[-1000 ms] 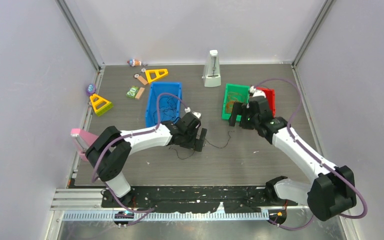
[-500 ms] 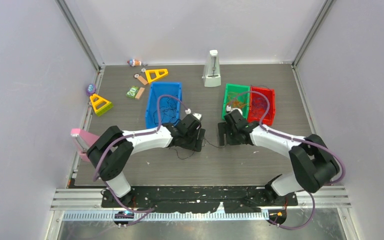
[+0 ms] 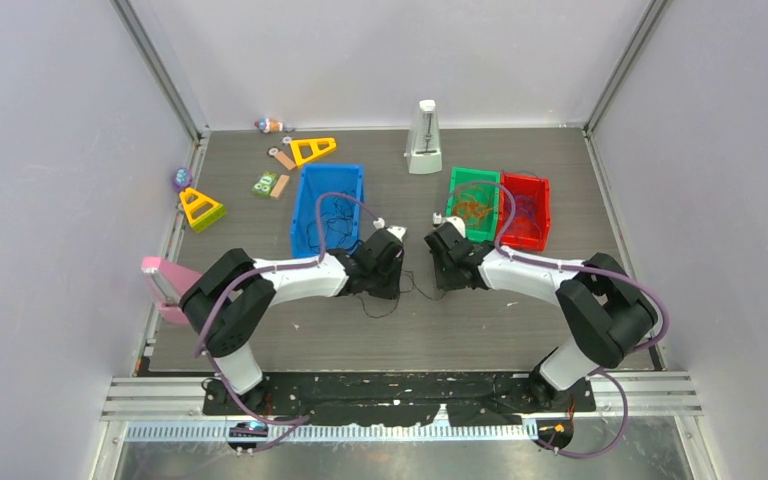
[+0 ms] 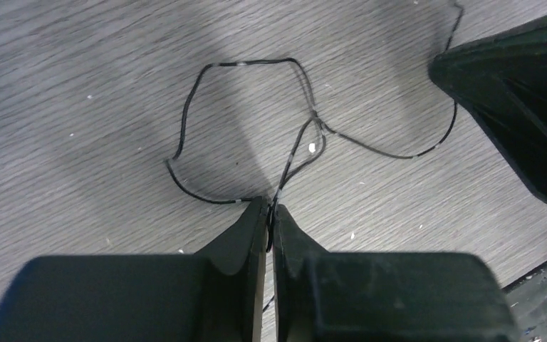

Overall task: Untangle the cables
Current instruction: Pick up the cable at the center of the board.

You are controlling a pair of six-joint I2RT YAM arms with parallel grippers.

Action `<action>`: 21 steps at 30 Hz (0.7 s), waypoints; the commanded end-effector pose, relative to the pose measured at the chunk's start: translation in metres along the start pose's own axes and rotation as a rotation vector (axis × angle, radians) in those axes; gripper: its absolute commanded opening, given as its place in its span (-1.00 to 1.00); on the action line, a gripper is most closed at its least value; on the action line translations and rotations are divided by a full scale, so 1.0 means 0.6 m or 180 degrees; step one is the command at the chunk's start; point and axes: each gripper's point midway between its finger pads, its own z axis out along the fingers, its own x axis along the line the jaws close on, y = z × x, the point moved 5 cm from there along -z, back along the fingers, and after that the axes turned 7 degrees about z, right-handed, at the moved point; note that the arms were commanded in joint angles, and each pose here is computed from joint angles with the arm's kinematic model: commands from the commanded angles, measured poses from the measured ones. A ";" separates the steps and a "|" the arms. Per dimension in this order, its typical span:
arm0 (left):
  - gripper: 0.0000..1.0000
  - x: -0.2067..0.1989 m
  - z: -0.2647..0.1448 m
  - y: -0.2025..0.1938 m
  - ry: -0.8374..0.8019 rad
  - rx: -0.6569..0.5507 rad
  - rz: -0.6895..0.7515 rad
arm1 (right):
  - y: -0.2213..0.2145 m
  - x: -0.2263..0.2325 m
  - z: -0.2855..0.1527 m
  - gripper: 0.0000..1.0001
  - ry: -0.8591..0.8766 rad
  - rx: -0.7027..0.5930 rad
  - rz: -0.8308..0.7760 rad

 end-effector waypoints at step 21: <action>-1.00 0.006 -0.179 0.072 -0.0136 -0.0691 0.0137 | 0.130 0.078 -0.209 0.12 0.1260 -0.0948 0.0280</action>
